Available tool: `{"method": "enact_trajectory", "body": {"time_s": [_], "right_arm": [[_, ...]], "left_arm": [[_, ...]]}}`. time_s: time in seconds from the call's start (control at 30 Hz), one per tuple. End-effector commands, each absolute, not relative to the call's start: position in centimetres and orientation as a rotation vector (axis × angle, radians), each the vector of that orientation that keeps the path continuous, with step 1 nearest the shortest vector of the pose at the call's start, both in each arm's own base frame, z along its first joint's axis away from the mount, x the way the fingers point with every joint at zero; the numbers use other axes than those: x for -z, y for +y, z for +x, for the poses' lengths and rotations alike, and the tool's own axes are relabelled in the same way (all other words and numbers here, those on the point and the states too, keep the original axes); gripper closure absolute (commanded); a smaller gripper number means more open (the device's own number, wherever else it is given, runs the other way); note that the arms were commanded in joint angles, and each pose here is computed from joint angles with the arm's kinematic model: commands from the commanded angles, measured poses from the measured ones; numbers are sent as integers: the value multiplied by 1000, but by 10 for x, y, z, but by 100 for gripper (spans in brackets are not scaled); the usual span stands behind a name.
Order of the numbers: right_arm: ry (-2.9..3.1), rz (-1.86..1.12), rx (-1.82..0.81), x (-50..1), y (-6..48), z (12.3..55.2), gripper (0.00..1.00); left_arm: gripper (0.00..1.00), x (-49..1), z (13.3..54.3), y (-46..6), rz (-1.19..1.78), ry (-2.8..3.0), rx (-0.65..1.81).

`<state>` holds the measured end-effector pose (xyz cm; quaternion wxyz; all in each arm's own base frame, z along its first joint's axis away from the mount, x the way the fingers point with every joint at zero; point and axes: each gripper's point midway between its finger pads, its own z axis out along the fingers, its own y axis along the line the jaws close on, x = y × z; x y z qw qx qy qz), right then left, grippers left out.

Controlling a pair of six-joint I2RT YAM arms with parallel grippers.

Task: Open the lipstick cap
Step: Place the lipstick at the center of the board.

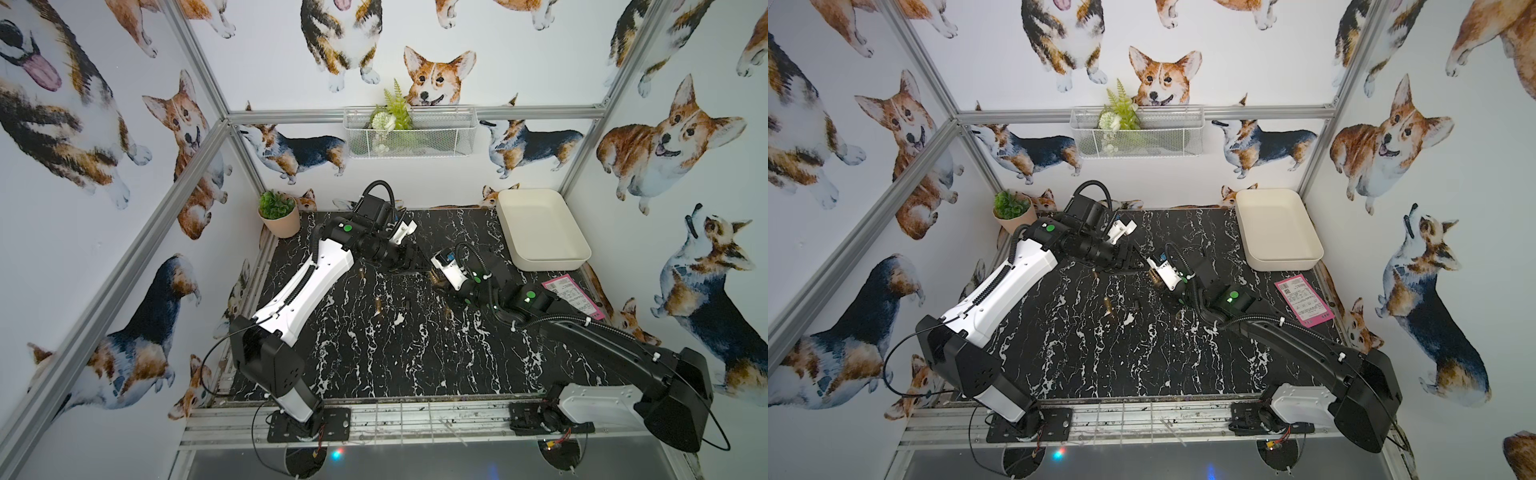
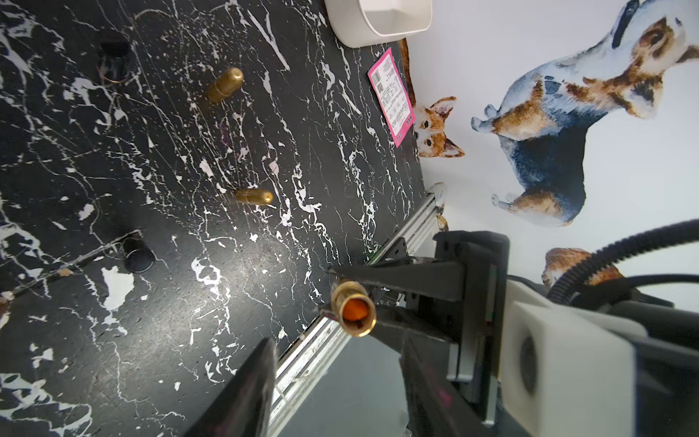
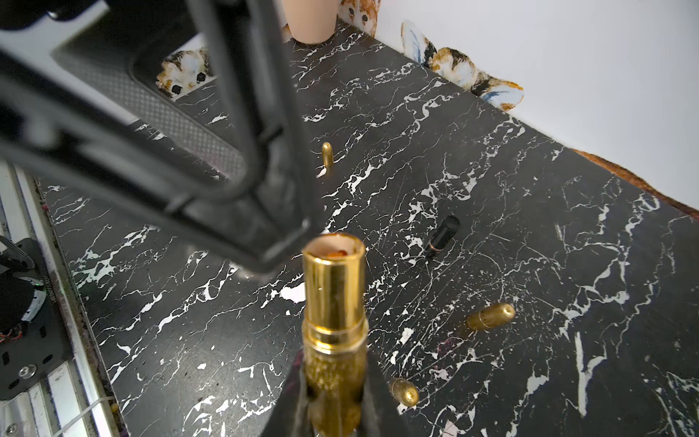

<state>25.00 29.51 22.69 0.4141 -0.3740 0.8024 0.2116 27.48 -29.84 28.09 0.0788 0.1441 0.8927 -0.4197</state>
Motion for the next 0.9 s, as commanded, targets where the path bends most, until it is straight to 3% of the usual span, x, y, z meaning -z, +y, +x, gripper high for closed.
{"method": "enact_trajectory", "body": {"time_s": [0.0, 0.27, 0.67, 0.87], "right_arm": [[1985, -933, -558, -236, 302, 252, 100], [1986, -940, -563, -236, 303, 252, 100], [1993, -949, -560, -232, 304, 252, 100], [2001, -956, -558, -230, 305, 252, 100]], "left_arm": [[44, -284, 275, -304, 441, 2658, 1290], [46, -272, 280, -307, 451, 2703, 1240], [66, -265, 278, -308, 473, 2736, 1209], [68, -262, 277, -307, 485, 2755, 1182]]}}
